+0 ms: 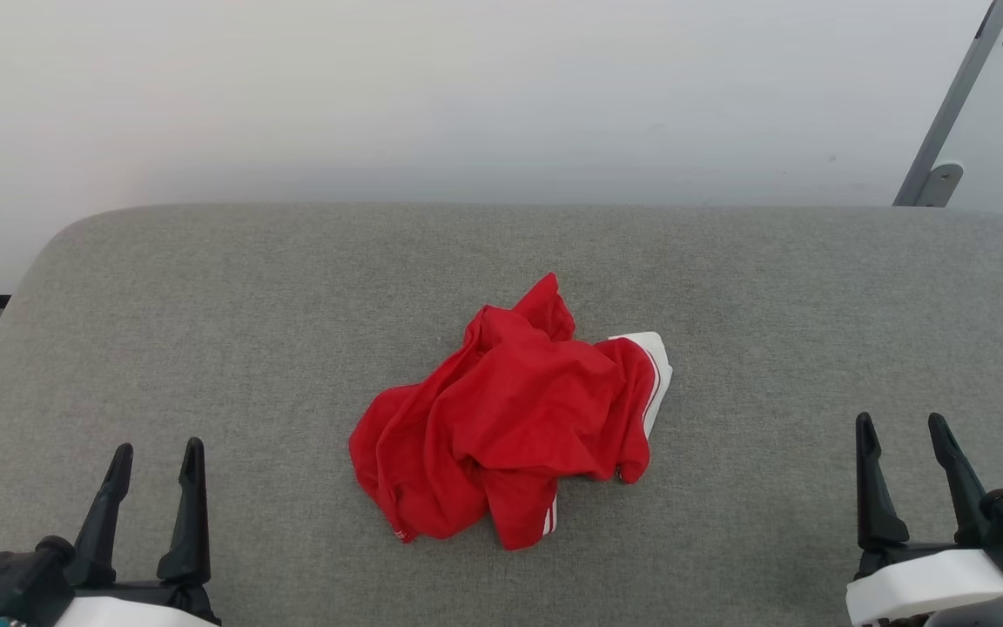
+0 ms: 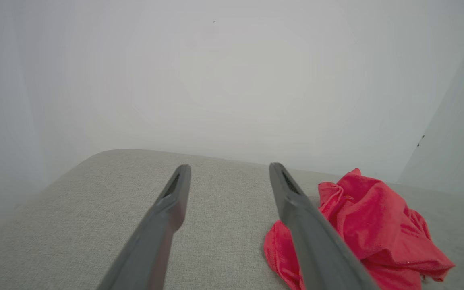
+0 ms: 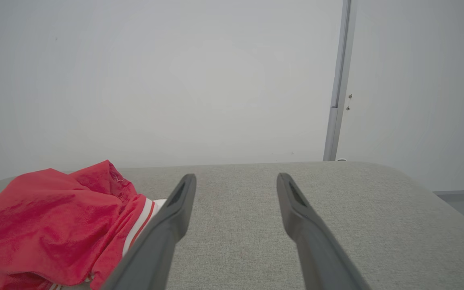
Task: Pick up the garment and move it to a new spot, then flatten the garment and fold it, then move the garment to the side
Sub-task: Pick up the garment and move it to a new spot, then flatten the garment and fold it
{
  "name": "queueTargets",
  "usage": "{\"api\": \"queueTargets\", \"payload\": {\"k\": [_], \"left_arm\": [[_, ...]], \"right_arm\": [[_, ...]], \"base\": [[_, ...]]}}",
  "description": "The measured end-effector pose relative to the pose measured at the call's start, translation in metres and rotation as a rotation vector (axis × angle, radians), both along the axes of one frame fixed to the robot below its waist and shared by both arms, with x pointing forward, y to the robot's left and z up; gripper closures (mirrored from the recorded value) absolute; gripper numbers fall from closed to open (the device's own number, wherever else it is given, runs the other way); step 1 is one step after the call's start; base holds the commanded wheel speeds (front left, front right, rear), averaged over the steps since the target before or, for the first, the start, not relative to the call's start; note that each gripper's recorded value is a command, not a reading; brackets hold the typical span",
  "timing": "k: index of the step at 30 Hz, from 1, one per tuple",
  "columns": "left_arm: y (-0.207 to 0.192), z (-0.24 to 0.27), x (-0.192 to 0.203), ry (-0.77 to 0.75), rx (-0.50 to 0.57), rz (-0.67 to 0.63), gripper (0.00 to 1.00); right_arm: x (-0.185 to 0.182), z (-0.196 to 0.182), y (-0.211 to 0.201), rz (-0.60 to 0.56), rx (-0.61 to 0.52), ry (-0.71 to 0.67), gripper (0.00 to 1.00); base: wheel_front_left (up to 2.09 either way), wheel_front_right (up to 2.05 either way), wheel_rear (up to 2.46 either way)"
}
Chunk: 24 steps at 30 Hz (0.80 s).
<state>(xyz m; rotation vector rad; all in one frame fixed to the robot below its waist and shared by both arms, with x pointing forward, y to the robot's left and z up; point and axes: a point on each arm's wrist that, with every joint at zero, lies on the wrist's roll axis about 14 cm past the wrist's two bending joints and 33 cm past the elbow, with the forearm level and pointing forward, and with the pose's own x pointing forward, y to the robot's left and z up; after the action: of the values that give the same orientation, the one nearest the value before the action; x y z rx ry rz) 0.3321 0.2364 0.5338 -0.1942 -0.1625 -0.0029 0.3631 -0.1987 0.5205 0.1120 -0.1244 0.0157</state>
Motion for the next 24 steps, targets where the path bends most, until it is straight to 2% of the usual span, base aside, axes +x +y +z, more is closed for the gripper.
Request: {"api": "queueTargets", "payload": {"k": [12, 24], "left_arm": [[0.001, -0.007, -0.002, 0.022, 0.012, 0.002, 0.0], [-0.001, -0.005, 0.005, 0.026, 0.053, -0.029, 0.0]], "right_arm": [[0.002, -0.001, 0.012, 0.036, 0.0, 0.005, 0.0], [0.031, -0.003, 0.044, 0.189, -0.065, 0.067, 0.0]], "base": [[0.0, 0.0, 0.0], [0.0, 0.0, 0.0]]}}
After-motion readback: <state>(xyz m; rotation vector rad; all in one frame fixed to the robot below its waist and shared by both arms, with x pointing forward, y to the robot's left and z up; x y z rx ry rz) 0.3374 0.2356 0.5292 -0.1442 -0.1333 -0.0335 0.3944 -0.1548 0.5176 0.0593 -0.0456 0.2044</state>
